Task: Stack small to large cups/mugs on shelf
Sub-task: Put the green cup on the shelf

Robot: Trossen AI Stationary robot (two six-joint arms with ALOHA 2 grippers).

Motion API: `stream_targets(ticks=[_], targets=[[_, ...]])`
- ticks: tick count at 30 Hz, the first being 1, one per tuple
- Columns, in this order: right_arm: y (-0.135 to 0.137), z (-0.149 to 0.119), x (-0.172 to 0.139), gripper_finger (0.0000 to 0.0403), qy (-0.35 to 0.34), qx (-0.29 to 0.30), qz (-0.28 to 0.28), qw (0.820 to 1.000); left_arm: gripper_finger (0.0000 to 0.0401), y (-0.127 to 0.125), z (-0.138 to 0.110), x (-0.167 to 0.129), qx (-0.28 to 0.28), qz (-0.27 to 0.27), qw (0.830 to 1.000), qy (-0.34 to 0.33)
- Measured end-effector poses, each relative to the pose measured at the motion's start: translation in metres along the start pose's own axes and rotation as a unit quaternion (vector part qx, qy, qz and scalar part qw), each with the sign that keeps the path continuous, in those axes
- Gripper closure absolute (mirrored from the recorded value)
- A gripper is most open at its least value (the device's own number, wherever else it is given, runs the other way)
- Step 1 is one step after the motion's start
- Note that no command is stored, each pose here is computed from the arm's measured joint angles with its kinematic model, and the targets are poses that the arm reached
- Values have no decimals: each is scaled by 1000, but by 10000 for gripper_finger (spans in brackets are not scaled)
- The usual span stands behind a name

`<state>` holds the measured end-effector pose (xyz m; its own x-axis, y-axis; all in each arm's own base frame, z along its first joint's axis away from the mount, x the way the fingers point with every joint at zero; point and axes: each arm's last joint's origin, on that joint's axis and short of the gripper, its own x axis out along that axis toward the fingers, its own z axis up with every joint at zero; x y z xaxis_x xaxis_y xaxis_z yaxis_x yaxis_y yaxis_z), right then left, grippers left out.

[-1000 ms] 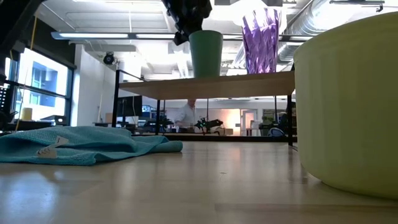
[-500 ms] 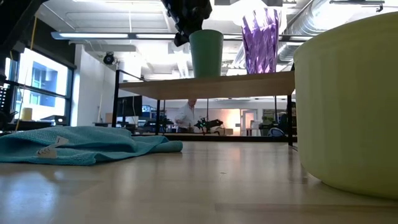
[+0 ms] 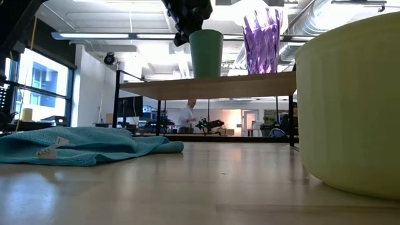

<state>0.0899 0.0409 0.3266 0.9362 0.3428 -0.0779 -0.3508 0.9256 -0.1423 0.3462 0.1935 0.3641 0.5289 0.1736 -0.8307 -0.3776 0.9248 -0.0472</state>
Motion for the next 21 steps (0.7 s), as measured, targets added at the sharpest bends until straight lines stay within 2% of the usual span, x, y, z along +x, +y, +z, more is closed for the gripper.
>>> stream_targets(ticks=[21], targets=[[0,0,0,336,2,1,1,1000,401,4,-3,-6,-4,-1,1000,5]])
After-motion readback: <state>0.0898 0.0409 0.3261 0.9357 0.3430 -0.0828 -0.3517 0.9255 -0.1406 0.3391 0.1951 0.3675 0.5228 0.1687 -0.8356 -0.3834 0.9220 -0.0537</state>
